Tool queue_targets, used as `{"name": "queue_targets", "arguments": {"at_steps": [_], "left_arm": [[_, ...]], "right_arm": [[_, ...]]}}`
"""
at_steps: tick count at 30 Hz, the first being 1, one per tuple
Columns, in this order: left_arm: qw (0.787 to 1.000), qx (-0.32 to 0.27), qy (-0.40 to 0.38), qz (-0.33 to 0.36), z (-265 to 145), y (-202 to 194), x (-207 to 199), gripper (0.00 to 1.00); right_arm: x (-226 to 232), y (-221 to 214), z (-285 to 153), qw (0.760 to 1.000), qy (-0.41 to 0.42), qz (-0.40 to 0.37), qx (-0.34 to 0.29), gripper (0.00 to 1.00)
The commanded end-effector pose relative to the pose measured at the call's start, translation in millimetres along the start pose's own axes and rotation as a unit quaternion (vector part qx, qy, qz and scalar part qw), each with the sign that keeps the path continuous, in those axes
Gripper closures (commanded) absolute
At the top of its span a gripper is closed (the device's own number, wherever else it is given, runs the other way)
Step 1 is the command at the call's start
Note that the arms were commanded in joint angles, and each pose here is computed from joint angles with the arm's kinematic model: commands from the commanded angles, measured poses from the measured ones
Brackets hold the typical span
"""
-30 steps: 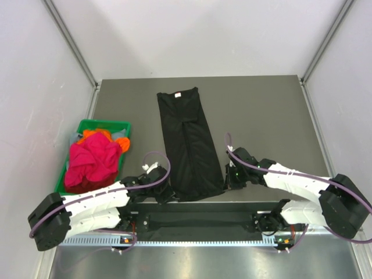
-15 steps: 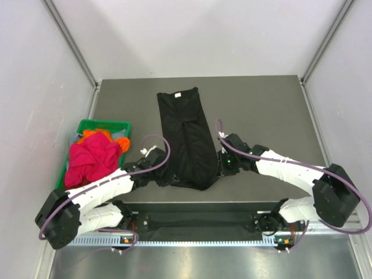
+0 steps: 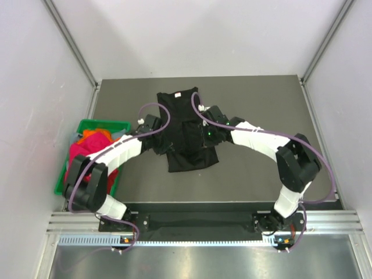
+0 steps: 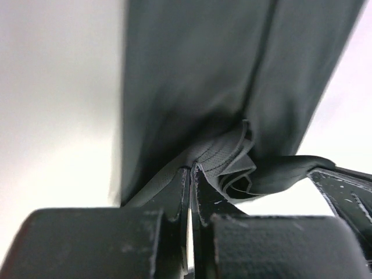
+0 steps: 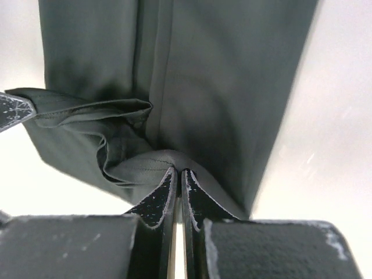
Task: Fold and stack the t-shirts
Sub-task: Fold the tshirt
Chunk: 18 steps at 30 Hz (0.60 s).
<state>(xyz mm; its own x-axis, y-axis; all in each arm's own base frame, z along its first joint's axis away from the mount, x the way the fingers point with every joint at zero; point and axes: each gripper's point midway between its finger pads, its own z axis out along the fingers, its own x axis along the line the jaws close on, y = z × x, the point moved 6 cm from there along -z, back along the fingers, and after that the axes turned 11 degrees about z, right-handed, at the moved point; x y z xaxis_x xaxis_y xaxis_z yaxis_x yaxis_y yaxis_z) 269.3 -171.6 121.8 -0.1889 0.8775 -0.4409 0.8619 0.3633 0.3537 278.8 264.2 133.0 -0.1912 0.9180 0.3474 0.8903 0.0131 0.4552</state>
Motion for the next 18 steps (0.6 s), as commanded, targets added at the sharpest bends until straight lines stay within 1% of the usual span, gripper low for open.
{"name": "queue_targets", "arguments": {"at_steps": [1,6,7,11,18], "left_arm": [[0.999,-0.024,-0.009,0.030,4.4,35.8,-11.4,1.00],[1.000,-0.025,-0.004,0.009,23.9,61.1,-9.8,1.00],[1.000,-0.026,-0.001,0.005,25.6,66.3,-7.9,1.00],[1.000,-0.029,0.003,0.000,32.4,82.9,-7.1,1.00],[0.999,-0.038,0.010,-0.008,41.5,111.9,-6.2,1.00]], "right_arm": [[-0.2,40.0,0.1,0.999,-0.002,-0.025,-0.040,1.00],[-9.8,72.0,18.4,0.999,-0.005,-0.030,-0.040,1.00],[-14.0,71.4,26.2,0.999,-0.010,-0.033,-0.023,1.00],[-17.4,98.2,27.0,0.998,-0.002,-0.036,-0.042,1.00],[-27.8,125.2,35.1,0.997,-0.001,-0.043,-0.056,1.00]]}}
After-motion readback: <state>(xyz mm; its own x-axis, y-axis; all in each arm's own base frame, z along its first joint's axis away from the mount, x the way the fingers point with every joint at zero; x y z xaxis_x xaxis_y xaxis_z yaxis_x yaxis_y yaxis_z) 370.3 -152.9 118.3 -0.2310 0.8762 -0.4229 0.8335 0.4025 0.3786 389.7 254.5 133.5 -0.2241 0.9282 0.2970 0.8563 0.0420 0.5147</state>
